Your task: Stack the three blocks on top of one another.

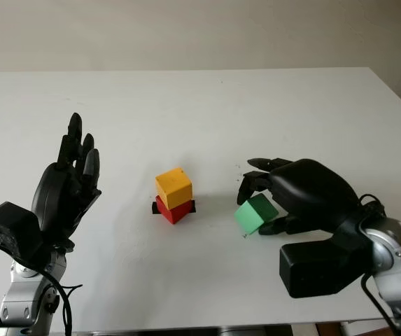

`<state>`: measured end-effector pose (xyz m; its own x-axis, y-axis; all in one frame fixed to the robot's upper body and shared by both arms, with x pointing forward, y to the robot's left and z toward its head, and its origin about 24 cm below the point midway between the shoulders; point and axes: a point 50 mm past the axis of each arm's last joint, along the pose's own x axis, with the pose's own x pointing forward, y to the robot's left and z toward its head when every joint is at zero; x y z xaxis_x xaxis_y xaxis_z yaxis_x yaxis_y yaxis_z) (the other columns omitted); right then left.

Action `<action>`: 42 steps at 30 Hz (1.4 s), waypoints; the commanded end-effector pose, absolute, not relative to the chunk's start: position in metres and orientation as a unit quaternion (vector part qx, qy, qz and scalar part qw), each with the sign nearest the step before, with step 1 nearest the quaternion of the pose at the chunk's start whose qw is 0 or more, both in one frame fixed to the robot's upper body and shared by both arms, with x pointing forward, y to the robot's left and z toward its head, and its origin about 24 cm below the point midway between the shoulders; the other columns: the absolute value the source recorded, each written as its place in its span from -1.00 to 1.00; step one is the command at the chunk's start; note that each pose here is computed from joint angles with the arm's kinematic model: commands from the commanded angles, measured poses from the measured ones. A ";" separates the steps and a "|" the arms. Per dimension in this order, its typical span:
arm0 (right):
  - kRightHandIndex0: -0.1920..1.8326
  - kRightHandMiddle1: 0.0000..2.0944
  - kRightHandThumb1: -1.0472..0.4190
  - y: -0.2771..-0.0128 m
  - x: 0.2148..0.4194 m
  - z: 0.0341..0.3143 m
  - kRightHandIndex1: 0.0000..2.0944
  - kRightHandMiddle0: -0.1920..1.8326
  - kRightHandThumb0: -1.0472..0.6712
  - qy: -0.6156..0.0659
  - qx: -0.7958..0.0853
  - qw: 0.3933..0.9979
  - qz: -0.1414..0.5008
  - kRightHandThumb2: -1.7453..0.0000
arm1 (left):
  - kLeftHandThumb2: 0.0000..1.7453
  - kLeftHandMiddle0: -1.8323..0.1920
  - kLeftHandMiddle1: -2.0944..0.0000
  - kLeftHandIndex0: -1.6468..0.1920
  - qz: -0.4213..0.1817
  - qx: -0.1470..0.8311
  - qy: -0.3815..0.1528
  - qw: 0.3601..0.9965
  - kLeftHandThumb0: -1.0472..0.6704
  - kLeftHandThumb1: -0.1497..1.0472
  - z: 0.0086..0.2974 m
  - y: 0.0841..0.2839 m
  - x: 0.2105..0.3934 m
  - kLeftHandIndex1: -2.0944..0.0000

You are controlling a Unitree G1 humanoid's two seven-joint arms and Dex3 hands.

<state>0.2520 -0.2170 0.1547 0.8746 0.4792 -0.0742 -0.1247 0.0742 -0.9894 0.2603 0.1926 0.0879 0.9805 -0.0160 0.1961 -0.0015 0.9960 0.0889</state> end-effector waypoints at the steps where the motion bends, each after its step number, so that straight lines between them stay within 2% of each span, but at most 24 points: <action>1: -0.44 -0.01 -0.80 -0.219 0.257 0.177 -0.93 -0.22 -0.19 -0.164 -0.649 0.719 0.189 0.93 | -0.32 0.96 0.95 0.99 -0.005 0.045 -0.106 0.993 -0.60 1.00 0.091 0.193 0.260 0.96; 8: -0.43 -0.02 -0.77 -0.204 0.273 0.218 -0.93 -0.18 -0.20 -0.224 -0.631 0.715 0.200 0.94 | -0.30 0.96 0.95 1.00 -0.006 0.046 -0.109 0.993 -0.60 1.00 0.091 0.190 0.262 0.96; 12: -0.44 0.06 -0.79 -0.190 0.284 0.239 -0.94 -0.19 -0.26 -0.254 -0.611 0.721 0.208 0.94 | -0.31 0.96 0.95 1.00 -0.007 0.043 -0.109 0.993 -0.61 1.00 0.091 0.188 0.261 0.96; 19: -0.48 0.32 -0.79 -0.168 0.306 0.265 -0.96 -0.33 -0.24 -0.273 -0.474 0.798 0.255 0.94 | -0.30 0.96 0.95 0.99 -0.002 0.050 -0.110 0.993 -0.61 1.00 0.091 0.187 0.260 0.96; 22: -0.49 0.34 -0.81 -0.164 0.314 0.268 -0.97 -0.38 -0.25 -0.257 -0.415 0.825 0.283 0.93 | -0.31 0.96 0.95 1.00 -0.001 0.042 -0.110 0.993 -0.61 1.00 0.090 0.185 0.260 0.96; 27: -0.51 0.35 -0.83 -0.155 0.330 0.260 -0.98 -0.41 -0.31 -0.211 -0.345 0.854 0.328 0.93 | -0.32 0.97 0.95 1.00 0.000 0.034 -0.112 0.993 -0.62 1.00 0.089 0.184 0.260 0.97; 33: -0.54 0.38 -0.85 -0.143 0.341 0.232 -0.98 -0.45 -0.32 -0.136 -0.272 0.878 0.369 0.93 | -0.31 0.97 0.95 1.00 0.000 0.035 -0.111 0.993 -0.62 1.00 0.089 0.185 0.260 0.98; 42: -0.52 0.43 -0.80 -0.135 0.346 0.196 -0.97 -0.39 -0.38 -0.048 -0.211 0.900 0.379 0.95 | -0.31 0.96 0.95 1.00 0.002 0.036 -0.111 0.993 -0.61 1.00 0.091 0.185 0.261 0.98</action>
